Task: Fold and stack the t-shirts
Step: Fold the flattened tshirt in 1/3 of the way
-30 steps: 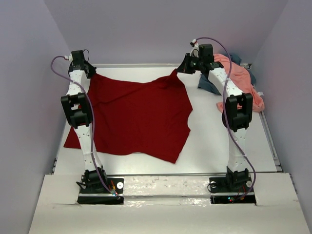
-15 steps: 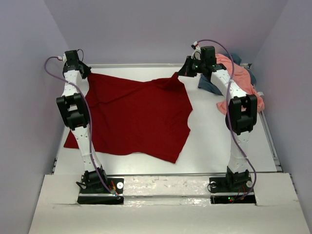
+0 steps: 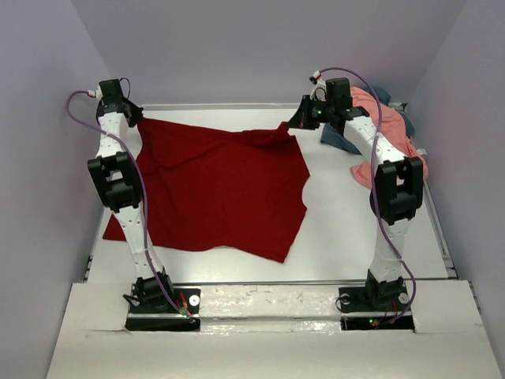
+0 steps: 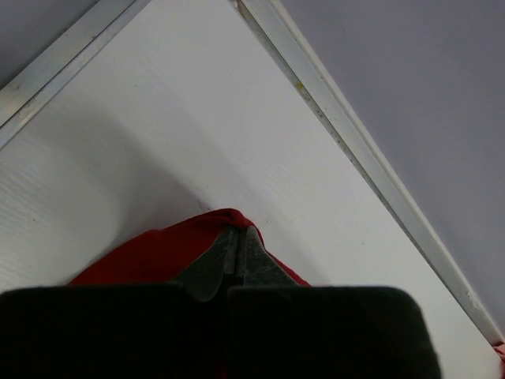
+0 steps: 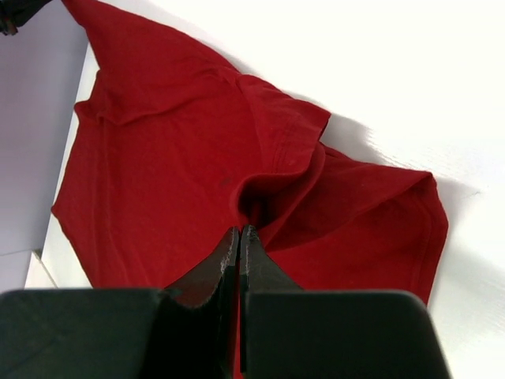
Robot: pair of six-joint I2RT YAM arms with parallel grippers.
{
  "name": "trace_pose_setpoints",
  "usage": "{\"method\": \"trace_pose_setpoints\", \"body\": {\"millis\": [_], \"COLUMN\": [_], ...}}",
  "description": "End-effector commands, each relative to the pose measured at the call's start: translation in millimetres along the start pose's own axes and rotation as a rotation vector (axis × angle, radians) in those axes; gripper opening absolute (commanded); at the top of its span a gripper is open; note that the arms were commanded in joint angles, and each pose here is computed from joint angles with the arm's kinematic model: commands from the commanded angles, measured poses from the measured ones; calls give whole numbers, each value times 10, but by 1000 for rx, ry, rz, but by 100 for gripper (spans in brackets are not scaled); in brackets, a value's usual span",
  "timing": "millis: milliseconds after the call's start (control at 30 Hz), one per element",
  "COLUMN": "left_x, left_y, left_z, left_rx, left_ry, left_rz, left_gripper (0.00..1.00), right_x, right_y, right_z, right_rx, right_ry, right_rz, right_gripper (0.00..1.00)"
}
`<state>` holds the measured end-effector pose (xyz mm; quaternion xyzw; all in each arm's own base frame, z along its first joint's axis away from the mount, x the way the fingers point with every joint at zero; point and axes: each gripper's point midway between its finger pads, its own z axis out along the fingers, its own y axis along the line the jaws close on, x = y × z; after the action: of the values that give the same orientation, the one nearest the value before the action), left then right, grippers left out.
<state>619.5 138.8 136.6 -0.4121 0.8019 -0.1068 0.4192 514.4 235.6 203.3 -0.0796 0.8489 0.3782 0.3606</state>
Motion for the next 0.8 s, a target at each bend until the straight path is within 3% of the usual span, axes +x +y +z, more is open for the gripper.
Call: {"method": "trace_pose_setpoints", "body": {"millis": [0,767], "left_x": [-258,-284], "left_y": [-205,-125], "left_z": [-330,-326], "left_rx": [53,31], "left_ry": [-36,-5], "left_rz": [9,-7], "left_gripper": [0,0], "right_x": [-118,266], "right_y": [345,455], "right_z": [-194,-506], "right_rx": [-62,-49], "right_ry": [-38,3], "right_rz": [-46,-27], "right_gripper": [0,0]}}
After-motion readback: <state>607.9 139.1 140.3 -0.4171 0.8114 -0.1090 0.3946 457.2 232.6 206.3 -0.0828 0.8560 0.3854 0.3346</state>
